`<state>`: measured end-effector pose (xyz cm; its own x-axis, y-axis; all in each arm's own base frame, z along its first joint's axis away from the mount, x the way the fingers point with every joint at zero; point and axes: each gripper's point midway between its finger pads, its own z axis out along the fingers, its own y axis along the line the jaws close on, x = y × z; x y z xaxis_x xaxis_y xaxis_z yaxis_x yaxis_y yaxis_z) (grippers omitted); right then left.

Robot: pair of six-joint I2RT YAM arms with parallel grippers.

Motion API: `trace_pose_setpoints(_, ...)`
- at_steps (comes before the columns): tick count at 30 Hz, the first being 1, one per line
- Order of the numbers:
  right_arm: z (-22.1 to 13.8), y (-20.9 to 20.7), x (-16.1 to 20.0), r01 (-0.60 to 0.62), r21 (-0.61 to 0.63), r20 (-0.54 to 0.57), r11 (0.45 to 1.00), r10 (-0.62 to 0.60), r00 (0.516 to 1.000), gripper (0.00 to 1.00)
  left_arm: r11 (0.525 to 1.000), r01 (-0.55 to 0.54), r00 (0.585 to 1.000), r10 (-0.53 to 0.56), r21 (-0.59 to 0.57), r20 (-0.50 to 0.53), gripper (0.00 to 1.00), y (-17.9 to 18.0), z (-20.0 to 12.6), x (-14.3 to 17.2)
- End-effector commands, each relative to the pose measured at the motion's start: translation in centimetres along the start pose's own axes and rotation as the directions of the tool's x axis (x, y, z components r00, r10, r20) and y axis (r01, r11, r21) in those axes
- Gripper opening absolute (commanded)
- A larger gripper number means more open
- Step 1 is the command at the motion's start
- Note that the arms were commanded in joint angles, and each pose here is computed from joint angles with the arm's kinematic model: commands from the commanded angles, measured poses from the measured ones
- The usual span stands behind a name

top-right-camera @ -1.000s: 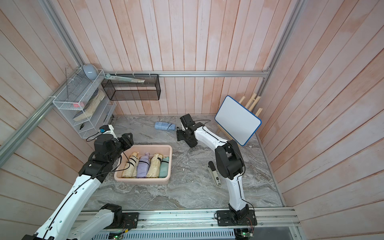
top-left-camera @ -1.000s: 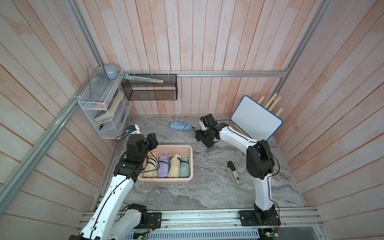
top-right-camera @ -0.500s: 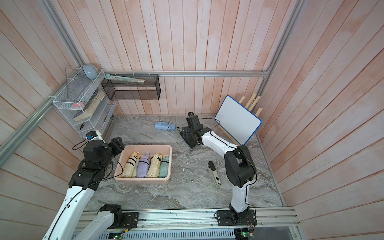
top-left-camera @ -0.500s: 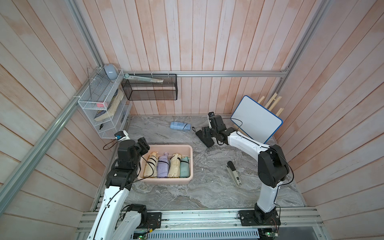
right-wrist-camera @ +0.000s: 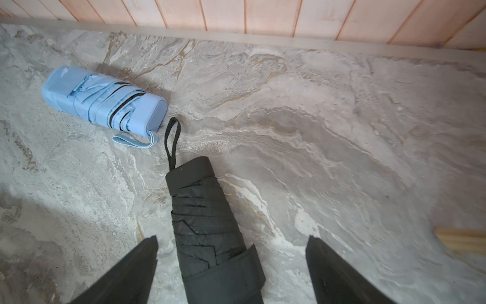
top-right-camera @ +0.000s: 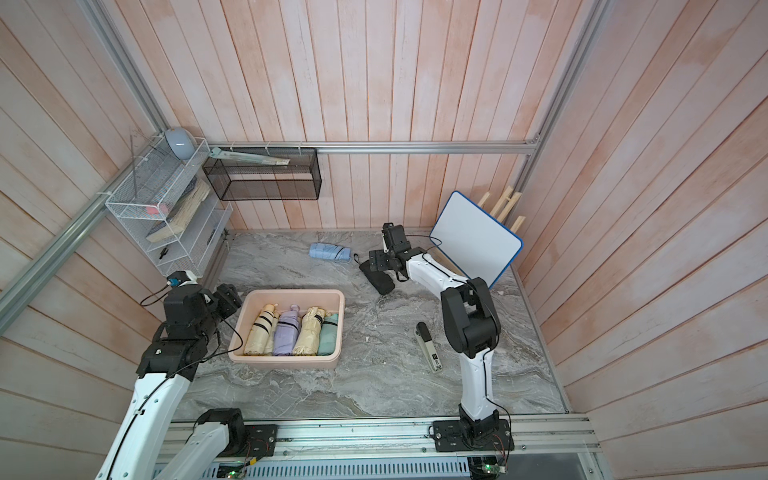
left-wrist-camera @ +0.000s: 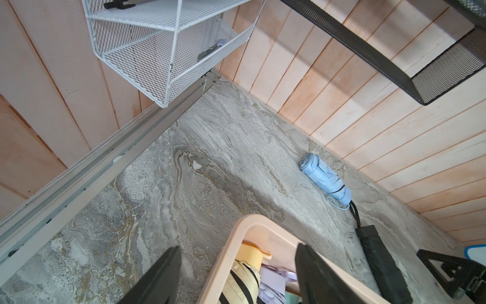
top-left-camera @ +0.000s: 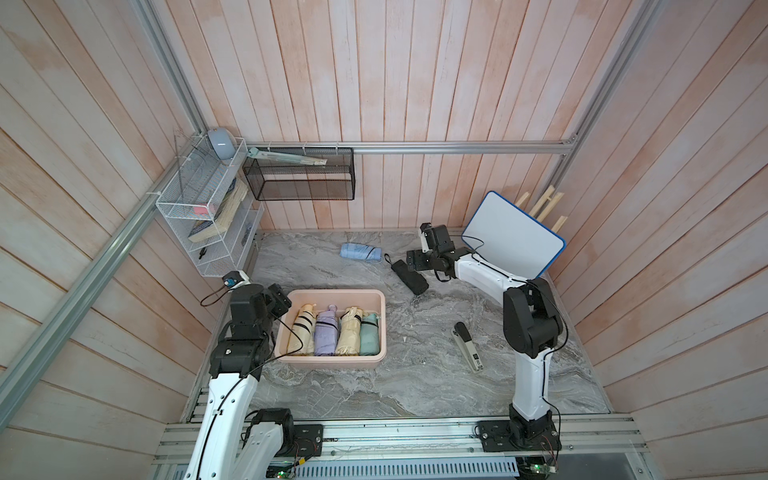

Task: Put the umbrella into the storage box
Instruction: Pick up the umbrella from the center of the board.

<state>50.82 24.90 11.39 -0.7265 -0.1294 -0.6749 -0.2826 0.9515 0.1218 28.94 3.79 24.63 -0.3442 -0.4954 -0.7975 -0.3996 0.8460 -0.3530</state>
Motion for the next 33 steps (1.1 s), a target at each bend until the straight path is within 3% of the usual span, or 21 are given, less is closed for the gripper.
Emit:
trace_pose_setpoints(1, 0.7, 0.9, 1.1, 0.053, -0.036, -0.094, 0.998, -0.056, 0.994, 0.95, 1.000, -0.020, 0.999, 0.020, 0.005, -0.037, 0.74, 0.4, 0.5, 0.9)
trace_pose_setpoints(5, 2.3, 1.2, 1.3, 0.135, -0.050, -0.119, 0.990, -0.140, 0.983, 0.96, 1.000, -0.017, 0.998, 0.017, 0.009, -0.055, 0.75, 0.5, 1.0, 1.1)
trace_pose_setpoints(12, 4.1, 1.9, 2.7, 0.298, -0.144, -0.220, 0.944, -0.324, 0.920, 0.97, 0.999, -0.033, 0.998, 0.034, 0.018, -0.053, 0.75, 0.2, 1.1, 0.6)
trace_pose_setpoints(23, 5.8, 2.6, 4.5, 0.290, -0.193, -0.274, 0.937, -0.335, 0.902, 0.94, 0.999, -0.038, 0.997, 0.038, 0.008, -0.074, 0.75, 0.5, 1.1, 1.1)
trace_pose_setpoints(33, 7.2, 3.0, 6.0, 0.300, -0.168, -0.319, 0.939, -0.340, 0.885, 0.84, 0.998, -0.065, 0.994, 0.064, -0.001, -0.085, 0.75, 0.4, 1.2, 0.8)
